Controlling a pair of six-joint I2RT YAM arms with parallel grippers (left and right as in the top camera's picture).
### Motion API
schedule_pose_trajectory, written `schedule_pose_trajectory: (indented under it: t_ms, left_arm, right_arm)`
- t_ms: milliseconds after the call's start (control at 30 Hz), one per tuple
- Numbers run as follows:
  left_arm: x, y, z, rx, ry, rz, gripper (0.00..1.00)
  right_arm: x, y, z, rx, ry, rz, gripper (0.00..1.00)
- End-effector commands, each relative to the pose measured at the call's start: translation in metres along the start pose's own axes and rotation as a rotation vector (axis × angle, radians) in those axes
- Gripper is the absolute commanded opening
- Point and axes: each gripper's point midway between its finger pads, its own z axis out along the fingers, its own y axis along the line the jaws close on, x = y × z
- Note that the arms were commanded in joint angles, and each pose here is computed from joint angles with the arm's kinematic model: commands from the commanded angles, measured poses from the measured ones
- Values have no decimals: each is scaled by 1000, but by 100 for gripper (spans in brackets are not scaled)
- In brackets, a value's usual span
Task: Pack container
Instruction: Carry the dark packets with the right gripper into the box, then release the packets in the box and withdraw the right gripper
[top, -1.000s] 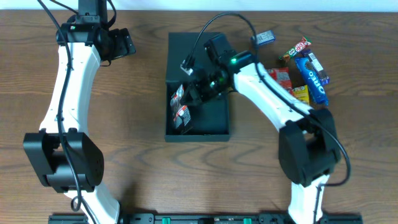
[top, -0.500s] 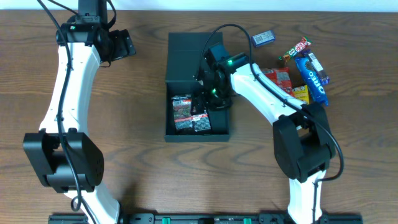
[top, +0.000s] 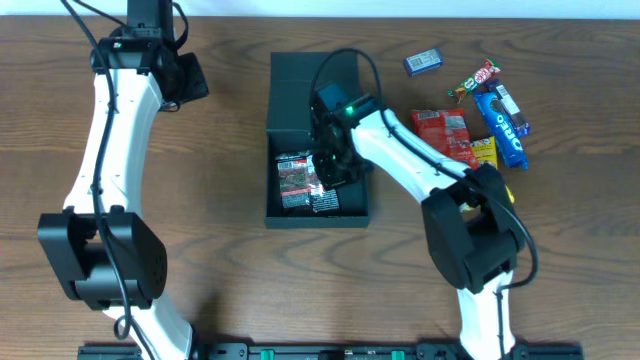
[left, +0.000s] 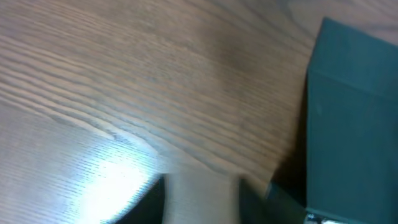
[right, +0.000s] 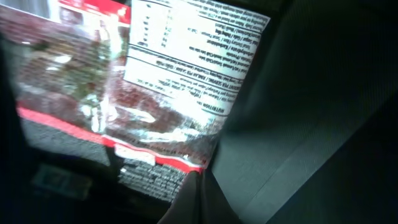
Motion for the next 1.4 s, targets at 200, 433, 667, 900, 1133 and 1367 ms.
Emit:
schedule_pose_trajectory:
  t_ms: [200,433,667,900,1133,1367]
  left_arm:
    - [98,-4,52,115,313,-88,6]
    - [143,-33,70,214,410,-101,6]
    - [159,-72,70,269,413,-20,6]
    - [167,-81,74,261,422,-3,6]
    - [178,-82,86,261,479,-30,6]
    - [178,-82,86,261,479,-30,6]
  right_arm:
    - [-6,-22,7,150,-15,19,1]
    - [-11,-21,7,165,-43,19,1]
    - [-9,-14,20,121,-14,18,1]
    - [-8,-5,27,93,-4,1,1]
    - [-4,28,29,-30,9,-64,1]
    - [3,33,29,-50,36,-81,1]
